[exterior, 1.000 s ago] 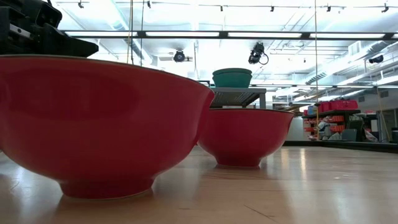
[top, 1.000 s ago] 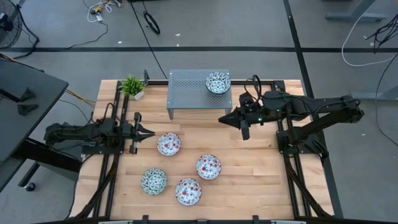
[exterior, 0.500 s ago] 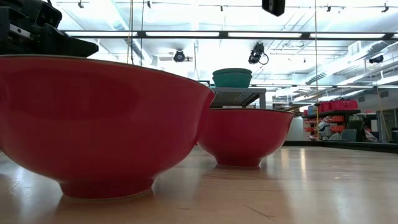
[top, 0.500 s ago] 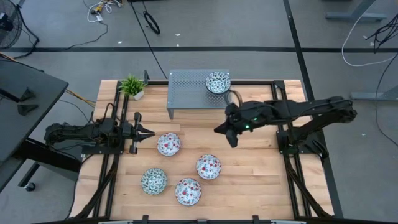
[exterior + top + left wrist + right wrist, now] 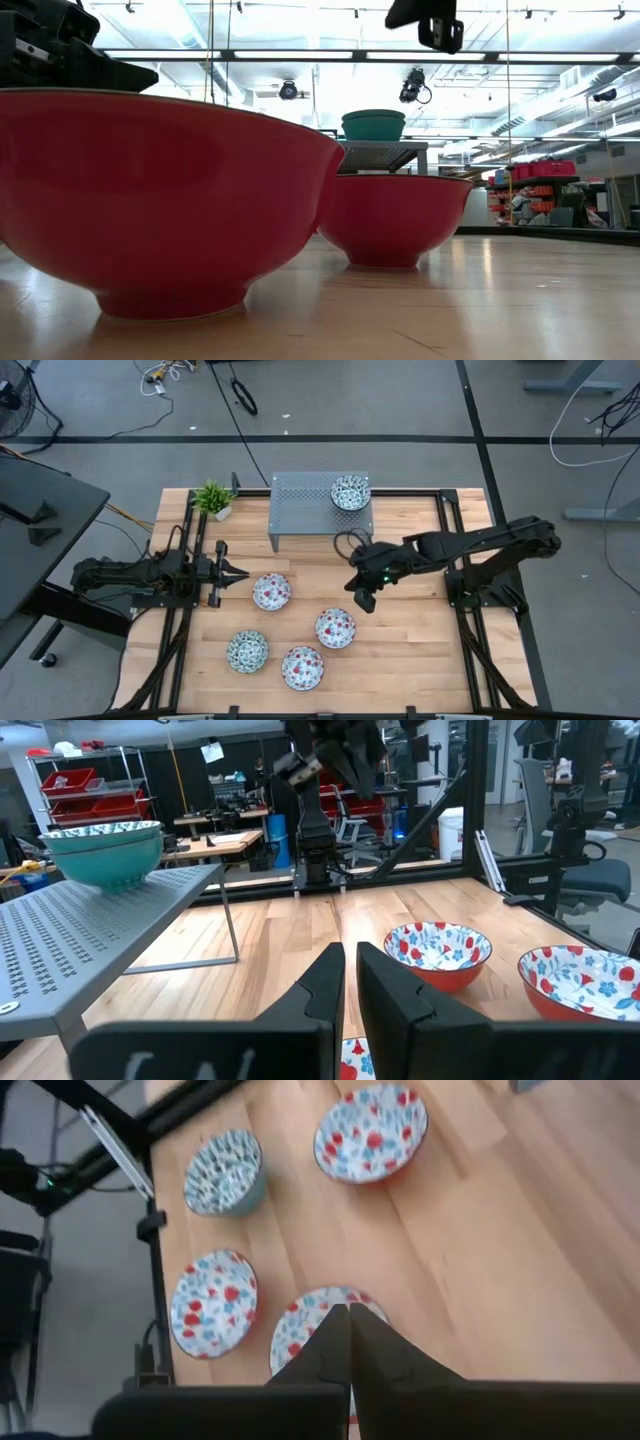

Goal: Pick & Place Mini bowls
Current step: Put the right red and white patterned bowl on the shelf

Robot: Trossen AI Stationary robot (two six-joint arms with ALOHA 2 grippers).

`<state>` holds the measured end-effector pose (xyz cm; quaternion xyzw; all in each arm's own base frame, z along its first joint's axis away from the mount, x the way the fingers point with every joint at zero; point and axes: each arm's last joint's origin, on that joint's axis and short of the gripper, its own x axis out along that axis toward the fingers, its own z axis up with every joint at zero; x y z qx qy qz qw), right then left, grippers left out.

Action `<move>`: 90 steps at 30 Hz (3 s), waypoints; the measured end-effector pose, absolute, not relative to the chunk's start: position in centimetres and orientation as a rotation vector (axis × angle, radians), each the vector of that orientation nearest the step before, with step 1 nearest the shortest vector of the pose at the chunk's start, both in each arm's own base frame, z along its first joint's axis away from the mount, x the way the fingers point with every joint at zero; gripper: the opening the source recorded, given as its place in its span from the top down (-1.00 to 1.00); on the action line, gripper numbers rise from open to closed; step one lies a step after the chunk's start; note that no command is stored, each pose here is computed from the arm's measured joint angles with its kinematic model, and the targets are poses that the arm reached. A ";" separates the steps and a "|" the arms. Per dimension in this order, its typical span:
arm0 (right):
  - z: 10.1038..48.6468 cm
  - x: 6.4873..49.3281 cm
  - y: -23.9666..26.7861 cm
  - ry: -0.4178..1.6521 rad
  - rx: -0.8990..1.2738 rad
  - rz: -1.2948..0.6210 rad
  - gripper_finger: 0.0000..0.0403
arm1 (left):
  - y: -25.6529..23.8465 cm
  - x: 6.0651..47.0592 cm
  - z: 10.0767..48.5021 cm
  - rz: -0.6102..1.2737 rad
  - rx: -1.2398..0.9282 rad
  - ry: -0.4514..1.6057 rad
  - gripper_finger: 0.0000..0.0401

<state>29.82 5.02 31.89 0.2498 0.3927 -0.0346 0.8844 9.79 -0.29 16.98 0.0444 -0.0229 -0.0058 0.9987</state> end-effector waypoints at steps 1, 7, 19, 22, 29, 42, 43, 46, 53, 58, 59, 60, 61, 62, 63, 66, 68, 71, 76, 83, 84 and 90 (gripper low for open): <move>31.6 29.9 5.2 0.834 0.522 -0.077 1.00 | -0.3 9.8 17.0 -0.012 0.089 -0.046 0.82; 29.6 31.1 6.0 0.913 0.541 -0.105 1.00 | -0.3 9.8 17.0 -0.012 0.089 -0.046 0.82; 26.0 32.9 7.1 1.028 0.540 -0.140 0.95 | -0.3 9.8 17.0 -0.012 0.089 -0.046 0.82; 25.3 33.2 7.4 1.055 0.539 -0.131 0.91 | -0.3 9.8 17.0 -0.012 0.089 -0.046 0.82; 23.9 33.7 7.6 1.100 0.532 -0.147 0.72 | -0.3 9.8 17.0 -0.012 0.089 -0.046 0.82; 21.9 33.5 8.2 1.141 0.421 -0.156 0.04 | -0.3 9.8 17.0 -0.012 0.089 -0.043 0.82; 21.7 33.5 8.3 1.143 0.411 -0.149 0.01 | -0.3 9.8 17.0 -0.012 0.089 -0.043 0.82; 21.1 33.2 8.6 1.142 0.390 -0.129 -0.06 | -0.3 9.8 17.0 -0.012 0.089 -0.043 0.82; 20.2 33.5 8.8 1.065 0.332 -0.053 -0.11 | -0.3 9.8 17.0 -0.012 0.089 -0.043 0.82; 19.3 33.1 8.5 1.066 0.296 -0.099 -0.11 | -0.3 9.8 17.0 -0.012 0.089 -0.043 0.82; 19.2 33.1 8.4 1.066 0.285 -0.103 -0.11 | -0.3 9.8 17.0 -0.012 0.089 -0.043 0.82; 19.1 33.1 8.4 1.067 0.275 -0.101 -0.11 | -0.3 9.8 17.0 -0.012 0.089 -0.043 0.82; 19.0 33.1 8.3 1.066 0.268 -0.097 -0.11 | -0.3 9.8 17.0 -0.012 0.089 -0.043 0.82; 18.9 33.0 8.3 1.064 0.263 -0.093 -0.11 | -0.3 9.8 17.0 -0.012 0.089 -0.043 0.82; 18.7 33.0 8.2 1.062 0.261 -0.092 -0.11 | -0.3 9.8 17.0 -0.012 0.089 -0.043 0.82; 18.1 32.8 8.2 1.051 0.265 -0.089 -0.11 | -0.3 9.8 17.0 -0.012 0.089 -0.043 0.82; 17.9 32.7 8.1 1.050 0.263 -0.089 -0.11 | -0.3 9.8 17.0 -0.012 0.089 -0.043 0.82; 17.6 32.6 8.0 1.052 0.243 -0.092 -0.11 | -0.3 9.8 17.0 -0.012 0.089 -0.043 0.82; 17.2 32.4 7.7 1.053 0.236 -0.106 -0.11 | -0.3 9.8 17.0 -0.012 0.089 -0.043 0.82; 16.6 32.4 7.3 1.026 0.275 -0.116 -0.09 | -0.3 9.8 17.0 -0.012 0.089 -0.043 0.82; 16.5 32.3 7.2 1.030 0.287 -0.117 -0.07 | -0.3 9.8 17.0 -0.012 0.089 -0.043 0.82; 16.5 32.3 7.3 1.042 0.318 -0.094 0.04 | -0.3 9.8 17.0 -0.012 0.089 -0.043 0.82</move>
